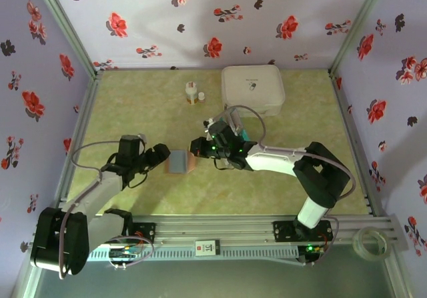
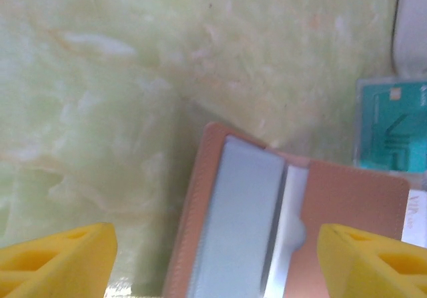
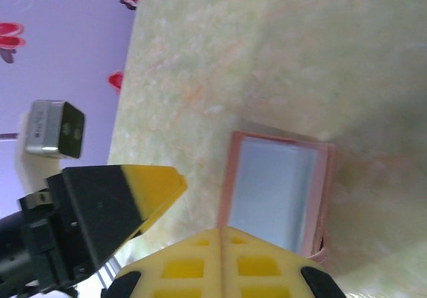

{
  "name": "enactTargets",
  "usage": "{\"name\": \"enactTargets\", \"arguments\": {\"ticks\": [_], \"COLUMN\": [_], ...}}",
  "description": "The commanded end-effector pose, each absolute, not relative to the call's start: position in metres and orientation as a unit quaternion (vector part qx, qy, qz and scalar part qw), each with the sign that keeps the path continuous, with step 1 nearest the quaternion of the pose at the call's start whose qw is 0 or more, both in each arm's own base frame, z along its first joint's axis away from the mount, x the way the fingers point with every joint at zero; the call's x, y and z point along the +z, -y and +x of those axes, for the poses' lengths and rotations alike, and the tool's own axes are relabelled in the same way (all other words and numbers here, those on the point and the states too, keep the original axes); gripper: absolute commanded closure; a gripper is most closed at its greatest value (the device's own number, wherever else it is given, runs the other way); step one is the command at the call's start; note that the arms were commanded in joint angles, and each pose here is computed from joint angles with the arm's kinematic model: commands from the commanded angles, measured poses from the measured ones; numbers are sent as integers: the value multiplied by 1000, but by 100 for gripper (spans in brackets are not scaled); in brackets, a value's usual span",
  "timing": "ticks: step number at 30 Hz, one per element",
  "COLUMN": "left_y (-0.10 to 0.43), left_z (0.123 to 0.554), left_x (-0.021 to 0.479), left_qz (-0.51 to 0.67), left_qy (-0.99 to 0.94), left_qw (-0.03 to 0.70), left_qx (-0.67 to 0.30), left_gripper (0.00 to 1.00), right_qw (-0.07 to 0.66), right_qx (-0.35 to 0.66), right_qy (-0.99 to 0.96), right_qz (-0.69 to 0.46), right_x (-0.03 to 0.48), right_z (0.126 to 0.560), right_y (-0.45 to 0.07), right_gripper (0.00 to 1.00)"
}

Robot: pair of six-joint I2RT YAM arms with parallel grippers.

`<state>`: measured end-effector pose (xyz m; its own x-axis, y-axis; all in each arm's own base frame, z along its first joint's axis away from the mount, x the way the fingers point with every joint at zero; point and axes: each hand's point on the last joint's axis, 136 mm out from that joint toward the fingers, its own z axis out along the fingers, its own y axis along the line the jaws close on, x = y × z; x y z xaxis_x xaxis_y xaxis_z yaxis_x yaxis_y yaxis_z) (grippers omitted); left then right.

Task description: Put the credit cards into the card holder

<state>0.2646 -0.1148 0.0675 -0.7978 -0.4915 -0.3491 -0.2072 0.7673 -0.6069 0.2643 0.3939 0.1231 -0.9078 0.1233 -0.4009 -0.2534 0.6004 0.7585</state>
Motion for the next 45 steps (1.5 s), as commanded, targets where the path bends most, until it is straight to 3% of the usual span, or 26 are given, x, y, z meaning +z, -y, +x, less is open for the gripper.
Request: {"name": "enactTargets", "arguments": {"ticks": [1,15,19,21,27,33,38,45], "left_y": [113,122,122,123,130,139,143,143], "left_z": [256,252,254,256,263,269,272,274], "left_x": [62,39,36,37,47,56,60,63], "left_qz": [-160,-108,-108,-106,-96,-88,-89,-91], "left_qy": [-926,-950,-950,-950,-944,-939,-936,-937], "left_qw": [238,221,222,224,241,251,255,256], "left_qx": [-246,-194,-190,-190,-203,-218,-225,-221], "left_gripper": [21,22,24,26,30,37,40,41], "right_qw": [219,220,219,221,244,281,267,229], "right_qx": [443,421,384,368,352,343,358,354], "right_qy": [-869,-880,-897,-903,-903,-895,-890,-902], "right_qz": [-26,-13,-15,-19,-24,-46,-92,-93], "right_x": [122,92,77,75,95,132,144,95], "right_z": [265,262,260,258,253,246,235,235], "right_y": [-385,-371,-358,-351,-333,-328,-367,-399], "right_gripper": [100,100,72,62,54,54,60,83]}}
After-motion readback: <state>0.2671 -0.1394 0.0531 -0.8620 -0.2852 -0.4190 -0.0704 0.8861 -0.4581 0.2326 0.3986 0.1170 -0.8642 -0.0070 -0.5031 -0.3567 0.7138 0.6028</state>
